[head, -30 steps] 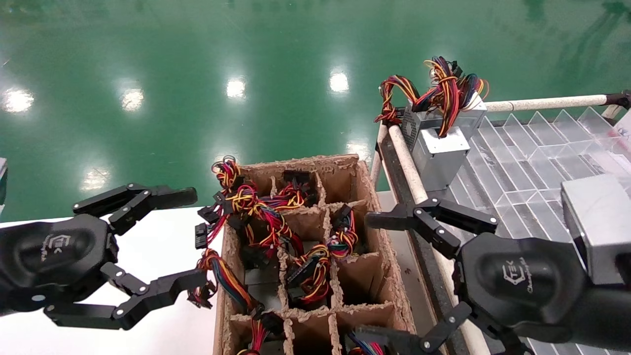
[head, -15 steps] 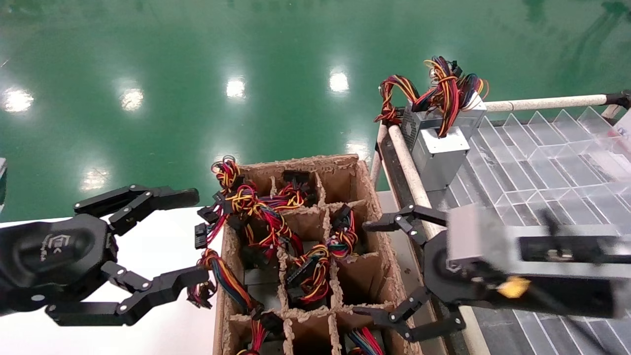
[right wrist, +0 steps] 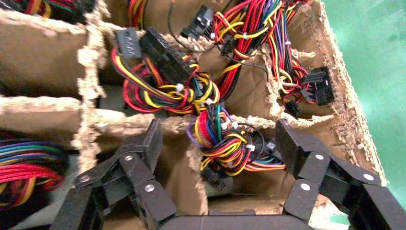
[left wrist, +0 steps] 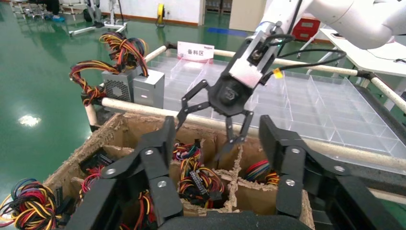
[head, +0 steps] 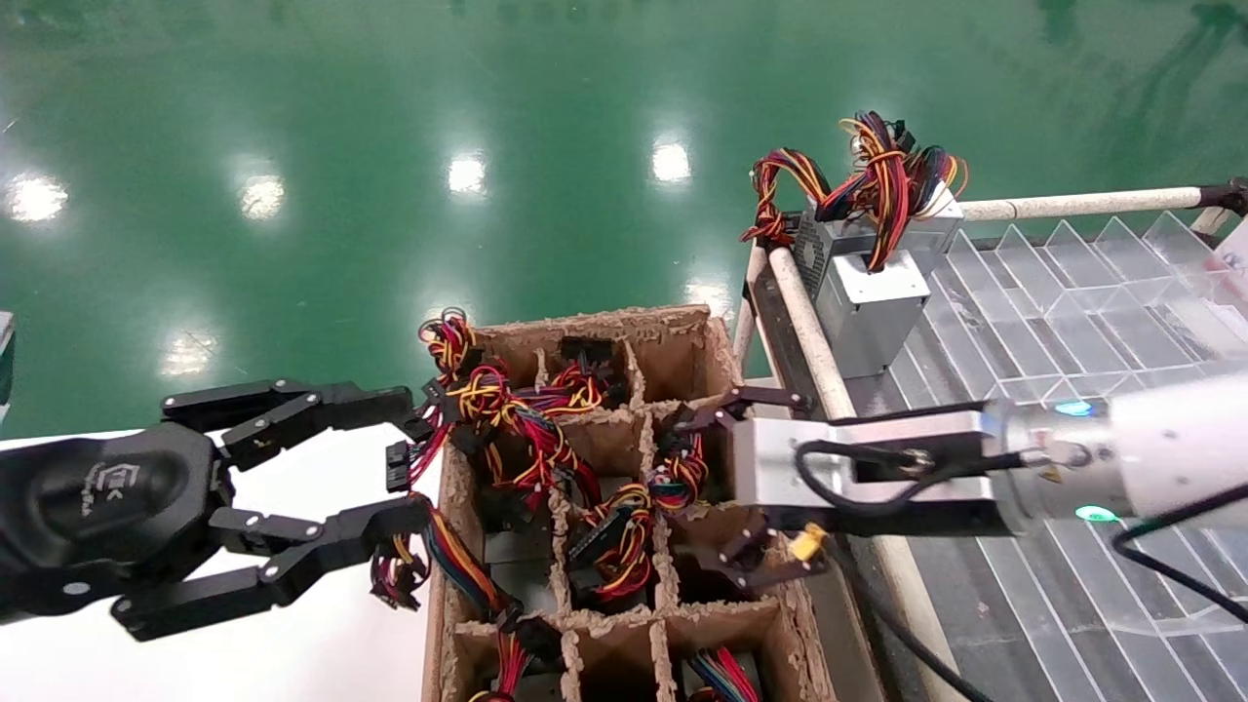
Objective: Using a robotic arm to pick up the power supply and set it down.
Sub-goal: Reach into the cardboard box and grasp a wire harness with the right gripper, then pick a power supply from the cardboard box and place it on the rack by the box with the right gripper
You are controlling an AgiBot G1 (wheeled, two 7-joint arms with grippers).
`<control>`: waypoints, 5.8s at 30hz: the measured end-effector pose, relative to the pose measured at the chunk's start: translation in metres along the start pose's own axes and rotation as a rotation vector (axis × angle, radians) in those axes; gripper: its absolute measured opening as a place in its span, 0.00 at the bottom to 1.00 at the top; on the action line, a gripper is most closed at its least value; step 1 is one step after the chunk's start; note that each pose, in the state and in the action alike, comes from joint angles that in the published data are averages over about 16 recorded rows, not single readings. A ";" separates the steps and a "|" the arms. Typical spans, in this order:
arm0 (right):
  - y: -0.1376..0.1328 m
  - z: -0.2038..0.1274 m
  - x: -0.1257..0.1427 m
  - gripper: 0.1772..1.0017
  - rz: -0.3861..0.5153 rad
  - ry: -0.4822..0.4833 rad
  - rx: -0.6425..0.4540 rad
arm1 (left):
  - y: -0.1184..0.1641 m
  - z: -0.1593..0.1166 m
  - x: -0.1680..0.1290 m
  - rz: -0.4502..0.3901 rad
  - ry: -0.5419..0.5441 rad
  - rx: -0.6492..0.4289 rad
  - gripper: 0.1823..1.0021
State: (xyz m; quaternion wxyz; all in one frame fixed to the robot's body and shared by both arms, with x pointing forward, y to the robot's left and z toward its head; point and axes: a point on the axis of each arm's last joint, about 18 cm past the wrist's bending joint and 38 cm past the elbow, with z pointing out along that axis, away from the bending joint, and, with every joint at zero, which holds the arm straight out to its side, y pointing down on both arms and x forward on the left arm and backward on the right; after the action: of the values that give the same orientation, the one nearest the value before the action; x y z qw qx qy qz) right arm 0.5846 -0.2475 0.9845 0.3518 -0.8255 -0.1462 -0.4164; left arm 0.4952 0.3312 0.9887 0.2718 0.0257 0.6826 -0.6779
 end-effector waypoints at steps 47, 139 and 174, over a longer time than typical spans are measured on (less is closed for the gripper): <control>-0.068 -0.049 0.068 0.14 -0.373 0.071 -0.080 | 0.000 0.000 0.000 0.000 0.000 0.000 0.01; 0.012 -0.131 0.151 0.13 -0.575 0.464 -0.631 | 0.000 0.000 0.000 0.000 0.000 0.000 0.01; 0.035 -0.107 0.154 0.13 -0.496 0.454 -0.646 | 0.000 0.000 0.000 0.000 0.000 0.000 0.01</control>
State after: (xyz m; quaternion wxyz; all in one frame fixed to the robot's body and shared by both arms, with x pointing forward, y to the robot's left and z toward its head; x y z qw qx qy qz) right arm 0.6351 -0.3555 1.1331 -0.0103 -0.7208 -0.1212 -0.6824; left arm 0.4952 0.3312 0.9887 0.2718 0.0257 0.6826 -0.6779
